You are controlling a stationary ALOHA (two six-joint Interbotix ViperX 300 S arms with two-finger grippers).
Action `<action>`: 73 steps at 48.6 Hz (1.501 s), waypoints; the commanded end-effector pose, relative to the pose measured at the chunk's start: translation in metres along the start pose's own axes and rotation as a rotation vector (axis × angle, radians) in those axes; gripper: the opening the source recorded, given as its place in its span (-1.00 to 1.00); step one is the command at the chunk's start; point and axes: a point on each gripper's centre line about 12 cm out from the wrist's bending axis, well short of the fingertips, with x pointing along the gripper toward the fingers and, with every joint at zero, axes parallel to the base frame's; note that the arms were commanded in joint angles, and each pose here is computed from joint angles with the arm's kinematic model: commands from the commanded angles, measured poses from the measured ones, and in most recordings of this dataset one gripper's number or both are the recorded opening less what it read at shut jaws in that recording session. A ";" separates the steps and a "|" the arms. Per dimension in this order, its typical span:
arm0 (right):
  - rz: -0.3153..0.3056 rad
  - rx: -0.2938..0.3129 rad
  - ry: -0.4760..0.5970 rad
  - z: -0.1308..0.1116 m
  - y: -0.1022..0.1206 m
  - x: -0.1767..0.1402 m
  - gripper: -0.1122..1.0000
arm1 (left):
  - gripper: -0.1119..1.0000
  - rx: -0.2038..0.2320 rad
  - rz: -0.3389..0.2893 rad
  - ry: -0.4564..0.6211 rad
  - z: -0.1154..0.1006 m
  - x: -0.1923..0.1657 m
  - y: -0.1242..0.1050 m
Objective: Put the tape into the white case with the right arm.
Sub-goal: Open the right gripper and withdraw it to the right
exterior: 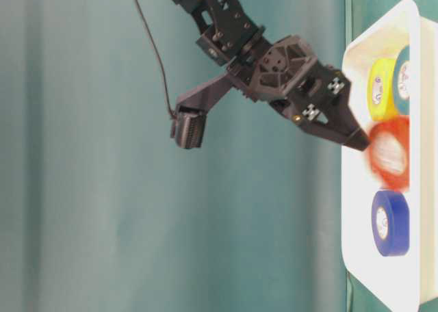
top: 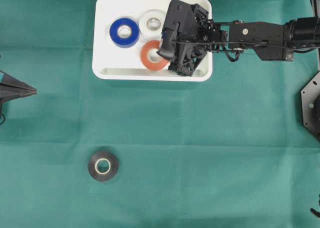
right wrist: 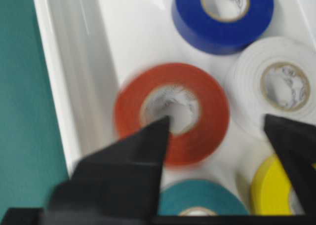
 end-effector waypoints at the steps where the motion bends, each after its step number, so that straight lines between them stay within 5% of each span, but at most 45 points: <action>1: 0.007 -0.004 -0.044 0.012 0.001 -0.010 0.11 | -0.79 0.001 0.001 -0.008 0.004 0.001 0.000; 4: 0.006 -0.003 -0.040 0.011 0.001 -0.010 0.37 | -0.79 0.001 0.001 -0.008 0.004 0.001 0.000; 9: 0.006 -0.003 -0.039 0.010 0.001 -0.010 0.17 | -0.79 0.001 0.001 -0.006 0.004 0.001 0.000; 34: 0.002 -0.003 -0.020 -0.012 -0.002 -0.038 0.16 | -0.79 0.000 0.001 -0.008 0.004 0.001 0.000; 73: 0.094 0.002 -0.135 -0.100 0.001 -0.131 0.16 | -0.79 0.000 0.001 -0.008 0.005 0.001 0.000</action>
